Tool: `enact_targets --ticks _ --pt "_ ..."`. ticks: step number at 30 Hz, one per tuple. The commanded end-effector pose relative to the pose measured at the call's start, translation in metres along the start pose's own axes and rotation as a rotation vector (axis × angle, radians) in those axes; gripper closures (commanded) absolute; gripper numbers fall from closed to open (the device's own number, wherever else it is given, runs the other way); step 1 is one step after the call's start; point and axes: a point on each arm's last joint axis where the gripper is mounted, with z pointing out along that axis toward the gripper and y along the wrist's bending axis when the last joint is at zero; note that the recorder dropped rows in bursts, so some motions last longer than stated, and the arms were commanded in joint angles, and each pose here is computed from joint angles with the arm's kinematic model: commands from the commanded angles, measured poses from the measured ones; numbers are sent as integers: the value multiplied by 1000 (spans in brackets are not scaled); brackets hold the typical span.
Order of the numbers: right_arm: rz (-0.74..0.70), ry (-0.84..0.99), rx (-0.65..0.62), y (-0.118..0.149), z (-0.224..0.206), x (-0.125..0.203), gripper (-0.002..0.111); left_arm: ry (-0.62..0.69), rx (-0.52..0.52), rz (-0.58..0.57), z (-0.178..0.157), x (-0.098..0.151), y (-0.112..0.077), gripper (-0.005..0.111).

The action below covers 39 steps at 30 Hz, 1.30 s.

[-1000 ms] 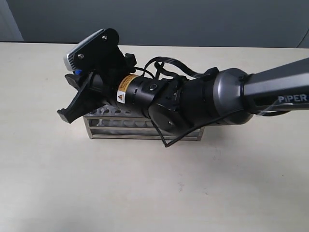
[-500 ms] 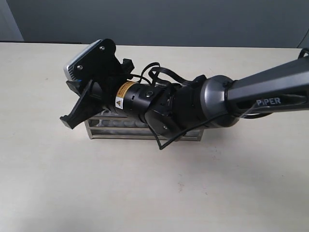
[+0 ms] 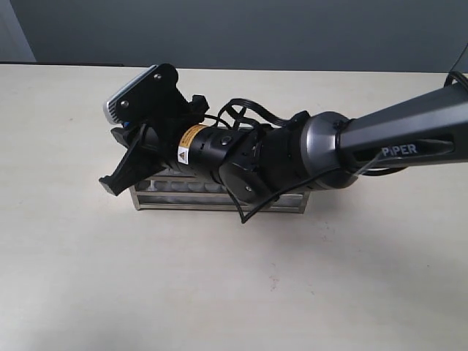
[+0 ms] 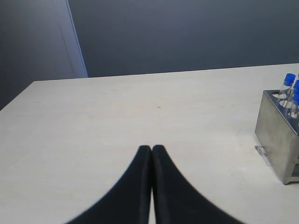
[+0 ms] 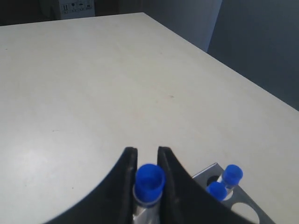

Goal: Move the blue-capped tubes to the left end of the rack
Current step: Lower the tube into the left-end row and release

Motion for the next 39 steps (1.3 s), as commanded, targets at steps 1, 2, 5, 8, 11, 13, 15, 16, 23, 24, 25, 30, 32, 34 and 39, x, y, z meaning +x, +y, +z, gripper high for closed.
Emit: enact_targets --ticks 1,2,5,8,11,13,15,16,23,24,25,30,32,34,39 --pt "8 0 14 -5 0 -1 108 -13 5 -3 0 0 0 106" --pt "8 0 14 -5 0 -1 108 -13 5 -3 0 0 0 106" --pt "9 0 14 -5 0 -1 108 -13 5 -3 0 0 0 106" --pt "9 0 14 -5 0 -1 108 -13 5 -3 0 0 0 106" --pt "8 -14 15 -5 0 -2 108 -13 5 -3 0 0 0 106" --pt "8 -33 16 -5 0 -4 108 -13 5 -3 0 0 0 106" --pt "8 -46 17 -5 0 -5 108 -13 5 -3 0 0 0 106" --pt "8 -50 17 -5 0 -6 108 -13 5 -3 0 0 0 106" --pt "12 -29 15 -4 4 3 108 -13 5 -3 0 0 0 106" --pt "19 -22 17 -4 5 5 108 -13 5 -3 0 0 0 106" --pt "24 -14 17 -4 7 9 108 -13 5 -3 0 0 0 106" --pt "43 17 12 -3 13 23 108 -13 5 -3 0 0 0 106" --pt "45 22 12 -2 14 25 108 -13 5 -3 0 0 0 106" --pt "47 22 12 -2 14 25 108 -13 5 -3 0 0 0 106" --pt "70 68 10 -2 14 29 90 -13 5 -3 0 0 0 106"
